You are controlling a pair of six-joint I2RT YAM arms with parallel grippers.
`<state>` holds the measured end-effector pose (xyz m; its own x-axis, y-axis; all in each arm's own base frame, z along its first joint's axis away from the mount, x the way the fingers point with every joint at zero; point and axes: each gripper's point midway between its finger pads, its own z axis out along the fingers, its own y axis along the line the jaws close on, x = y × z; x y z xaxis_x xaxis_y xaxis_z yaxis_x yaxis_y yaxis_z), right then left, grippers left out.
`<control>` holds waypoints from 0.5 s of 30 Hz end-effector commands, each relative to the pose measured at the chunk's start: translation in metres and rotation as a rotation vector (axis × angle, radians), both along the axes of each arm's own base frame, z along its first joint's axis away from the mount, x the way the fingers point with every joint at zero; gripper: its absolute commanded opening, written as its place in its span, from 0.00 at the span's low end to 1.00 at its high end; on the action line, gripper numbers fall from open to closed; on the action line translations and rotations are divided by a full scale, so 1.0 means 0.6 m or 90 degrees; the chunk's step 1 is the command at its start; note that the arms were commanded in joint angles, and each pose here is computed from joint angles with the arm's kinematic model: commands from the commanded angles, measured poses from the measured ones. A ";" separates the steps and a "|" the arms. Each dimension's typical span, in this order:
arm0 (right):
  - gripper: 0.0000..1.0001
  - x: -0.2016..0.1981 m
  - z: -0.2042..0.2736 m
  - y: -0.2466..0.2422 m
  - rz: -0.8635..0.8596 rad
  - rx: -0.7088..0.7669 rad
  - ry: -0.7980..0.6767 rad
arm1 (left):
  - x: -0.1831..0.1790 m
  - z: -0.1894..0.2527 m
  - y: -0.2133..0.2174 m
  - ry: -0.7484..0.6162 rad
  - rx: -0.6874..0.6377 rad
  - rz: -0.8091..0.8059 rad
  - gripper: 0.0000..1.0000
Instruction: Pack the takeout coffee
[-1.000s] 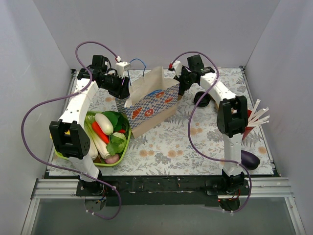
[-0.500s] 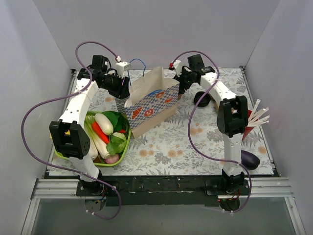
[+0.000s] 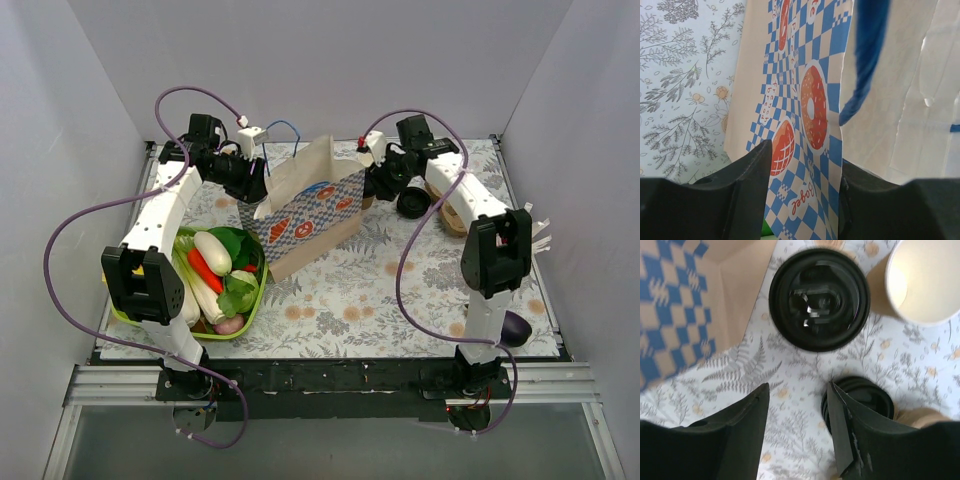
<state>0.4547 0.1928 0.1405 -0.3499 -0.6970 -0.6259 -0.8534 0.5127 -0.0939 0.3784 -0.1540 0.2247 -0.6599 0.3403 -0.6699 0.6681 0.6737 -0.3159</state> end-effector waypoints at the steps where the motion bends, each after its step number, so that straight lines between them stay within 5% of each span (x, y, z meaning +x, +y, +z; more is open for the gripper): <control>1: 0.56 -0.054 0.043 -0.046 -0.018 -0.010 0.007 | -0.015 0.021 -0.009 -0.018 -0.028 -0.020 0.41; 8: 0.57 -0.122 0.046 -0.055 0.027 0.013 0.018 | -0.021 0.031 -0.015 -0.030 -0.044 -0.038 0.40; 12: 0.68 -0.088 0.102 -0.031 0.068 0.062 -0.102 | -0.026 0.035 -0.003 -0.039 -0.017 -0.033 0.33; 15: 0.73 -0.059 0.098 -0.016 0.055 0.085 -0.106 | -0.028 0.030 0.011 -0.032 -0.001 -0.022 0.18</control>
